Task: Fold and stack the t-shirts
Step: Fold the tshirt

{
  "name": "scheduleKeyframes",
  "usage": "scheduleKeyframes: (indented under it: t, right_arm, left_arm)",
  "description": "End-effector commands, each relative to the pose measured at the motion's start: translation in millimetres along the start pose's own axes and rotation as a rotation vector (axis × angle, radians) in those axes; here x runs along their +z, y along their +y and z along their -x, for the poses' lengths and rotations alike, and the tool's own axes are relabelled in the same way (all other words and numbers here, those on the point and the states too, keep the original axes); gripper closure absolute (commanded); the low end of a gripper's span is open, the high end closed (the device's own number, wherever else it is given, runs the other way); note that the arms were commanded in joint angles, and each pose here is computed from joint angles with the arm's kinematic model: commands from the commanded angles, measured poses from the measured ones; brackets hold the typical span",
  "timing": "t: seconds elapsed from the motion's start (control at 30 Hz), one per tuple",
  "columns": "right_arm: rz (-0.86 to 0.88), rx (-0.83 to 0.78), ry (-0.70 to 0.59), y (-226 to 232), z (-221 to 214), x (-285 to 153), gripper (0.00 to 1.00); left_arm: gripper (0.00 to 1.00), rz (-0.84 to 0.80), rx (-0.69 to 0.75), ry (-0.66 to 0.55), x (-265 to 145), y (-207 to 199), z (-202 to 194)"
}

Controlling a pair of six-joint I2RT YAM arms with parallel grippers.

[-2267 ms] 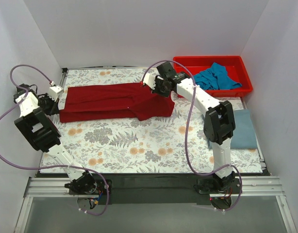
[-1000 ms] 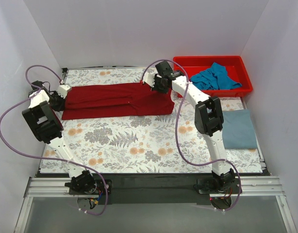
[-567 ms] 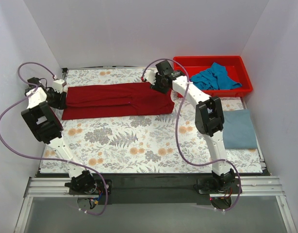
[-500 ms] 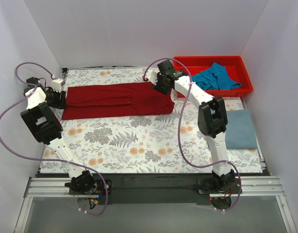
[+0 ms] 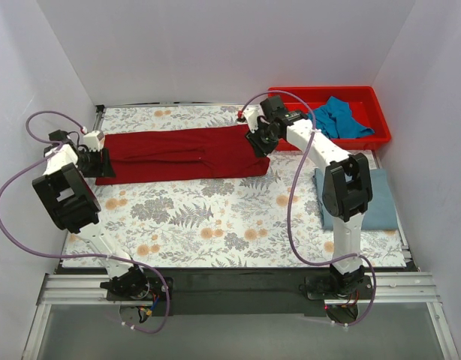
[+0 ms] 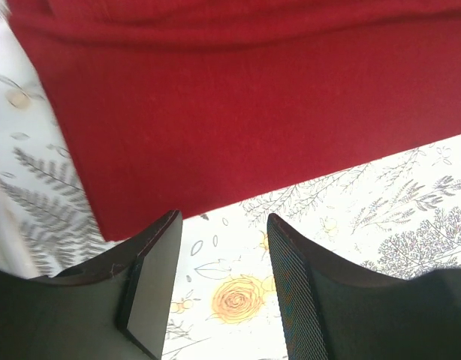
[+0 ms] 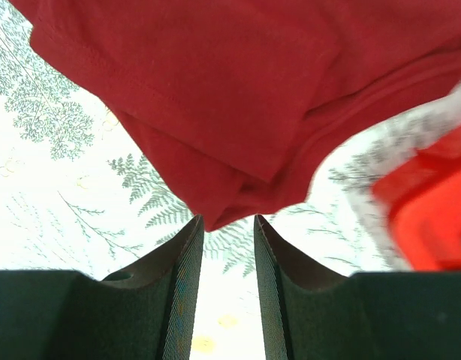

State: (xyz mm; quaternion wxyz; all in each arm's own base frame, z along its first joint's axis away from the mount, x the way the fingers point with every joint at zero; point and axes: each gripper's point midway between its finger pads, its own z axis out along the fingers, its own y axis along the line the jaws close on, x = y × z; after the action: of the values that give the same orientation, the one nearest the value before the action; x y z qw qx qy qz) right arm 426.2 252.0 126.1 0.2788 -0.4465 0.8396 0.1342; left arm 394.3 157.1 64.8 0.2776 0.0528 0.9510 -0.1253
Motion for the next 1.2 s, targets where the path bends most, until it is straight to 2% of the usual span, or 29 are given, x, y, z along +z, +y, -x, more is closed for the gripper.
scheduleKeyframes:
  t: [0.0,0.3,0.47,0.53,0.6,0.67,0.87,1.0,1.17]
  right_arm:
    - [0.069,0.099,0.033,13.8,-13.2,14.3,0.61]
    - [0.092,0.137,0.107,13.5,-36.1,48.0,0.62]
    - [0.099,0.149,0.153,15.7,-54.0,58.9,0.62]
    - [0.093,0.148,0.173,15.3,-61.6,61.8,0.64]
    - [0.088,0.144,0.196,14.9,-69.8,65.6,0.71]
    - [0.104,0.148,0.218,19.7,-79.3,67.4,0.81]
    - [0.129,0.153,0.261,33.7,-101.3,58.6,0.99]
    - [0.137,0.143,0.280,47.2,-113.6,42.8,0.99]
    - [0.157,0.132,0.278,69.9,-126.1,13.8,0.99]
  left_arm:
    - [0.52,0.036,-0.014,-0.052,-11.0,-3.0,10.6]
    - [0.53,0.089,-0.075,-0.030,12.6,12.4,4.0]
    - [0.53,0.129,-0.094,0.030,30.0,27.6,-13.3]
    - [0.56,0.151,-0.094,0.057,34.2,33.6,-20.5]
    - [0.60,0.159,-0.100,0.092,40.9,36.9,-31.8]
    - [0.70,0.178,-0.096,0.128,43.1,40.8,-41.5]
    - [0.93,0.198,-0.059,0.228,42.6,40.1,-74.0]
    - [1.00,0.197,-0.010,0.253,28.8,29.8,-90.1]
    - [1.00,0.196,0.027,0.256,1.2,14.8,-104.3]
